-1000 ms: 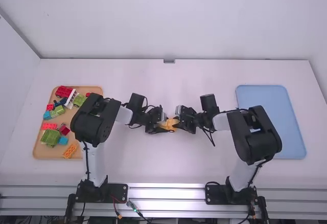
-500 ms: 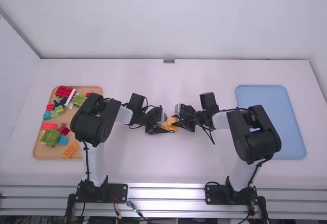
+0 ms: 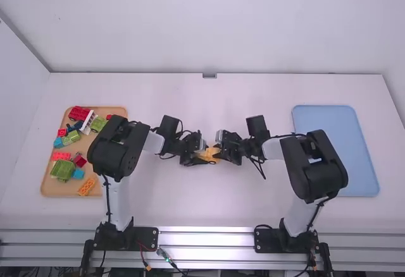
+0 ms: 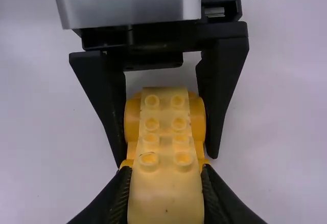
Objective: Assemble lego blocks to make yellow taxi
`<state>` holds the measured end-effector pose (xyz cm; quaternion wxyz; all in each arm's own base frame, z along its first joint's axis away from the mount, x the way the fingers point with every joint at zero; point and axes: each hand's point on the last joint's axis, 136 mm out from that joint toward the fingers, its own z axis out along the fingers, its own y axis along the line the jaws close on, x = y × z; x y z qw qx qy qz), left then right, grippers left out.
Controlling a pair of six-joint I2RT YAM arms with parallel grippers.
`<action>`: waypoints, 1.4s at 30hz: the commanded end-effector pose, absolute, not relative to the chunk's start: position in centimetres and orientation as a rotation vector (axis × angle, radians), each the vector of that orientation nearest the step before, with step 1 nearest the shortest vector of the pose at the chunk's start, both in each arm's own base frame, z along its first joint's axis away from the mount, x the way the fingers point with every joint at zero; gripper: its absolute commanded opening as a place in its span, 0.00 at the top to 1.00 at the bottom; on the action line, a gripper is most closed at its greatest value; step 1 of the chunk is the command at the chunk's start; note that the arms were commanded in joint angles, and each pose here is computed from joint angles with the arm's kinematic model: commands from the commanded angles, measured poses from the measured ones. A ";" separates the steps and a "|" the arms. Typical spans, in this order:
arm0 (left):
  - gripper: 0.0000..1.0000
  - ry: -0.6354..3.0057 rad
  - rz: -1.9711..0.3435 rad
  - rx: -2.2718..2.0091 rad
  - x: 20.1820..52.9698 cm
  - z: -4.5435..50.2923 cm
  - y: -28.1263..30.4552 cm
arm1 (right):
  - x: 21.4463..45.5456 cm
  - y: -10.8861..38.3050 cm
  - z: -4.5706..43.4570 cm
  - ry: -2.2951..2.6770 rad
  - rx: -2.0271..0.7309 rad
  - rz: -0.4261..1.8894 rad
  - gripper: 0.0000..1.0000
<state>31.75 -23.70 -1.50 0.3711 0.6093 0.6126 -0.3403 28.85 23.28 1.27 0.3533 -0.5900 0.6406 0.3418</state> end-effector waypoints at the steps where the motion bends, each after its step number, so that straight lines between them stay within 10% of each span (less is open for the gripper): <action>1: 0.47 1.570 -0.939 1.544 31.2 -1.4 -24.2 | 28.5 23.7 -0.2 1.703 -1.566 0.849 0.71; 26: 0.49 1.579 -0.935 1.544 31.2 -1.6 -24.1 | 30.8 24.3 4.4 1.533 -1.484 0.968 0.42; 28: 0.49 1.579 -0.935 1.544 31.2 -1.6 -24.1 | 31.0 24.1 4.6 1.535 -1.474 0.973 0.46; 30: 0.49 1.580 -0.935 1.545 31.2 -1.6 -24.1 | 31.0 23.8 4.3 1.573 -1.469 0.977 0.87; 31: 0.49 1.579 -0.935 1.544 31.2 -1.6 -24.1 | 30.8 23.5 3.7 1.623 -1.471 0.974 0.91; 42: 0.51 1.579 -0.935 1.543 31.2 -1.6 -24.1 | 29.0 23.0 0.6 1.767 -1.524 0.916 1.00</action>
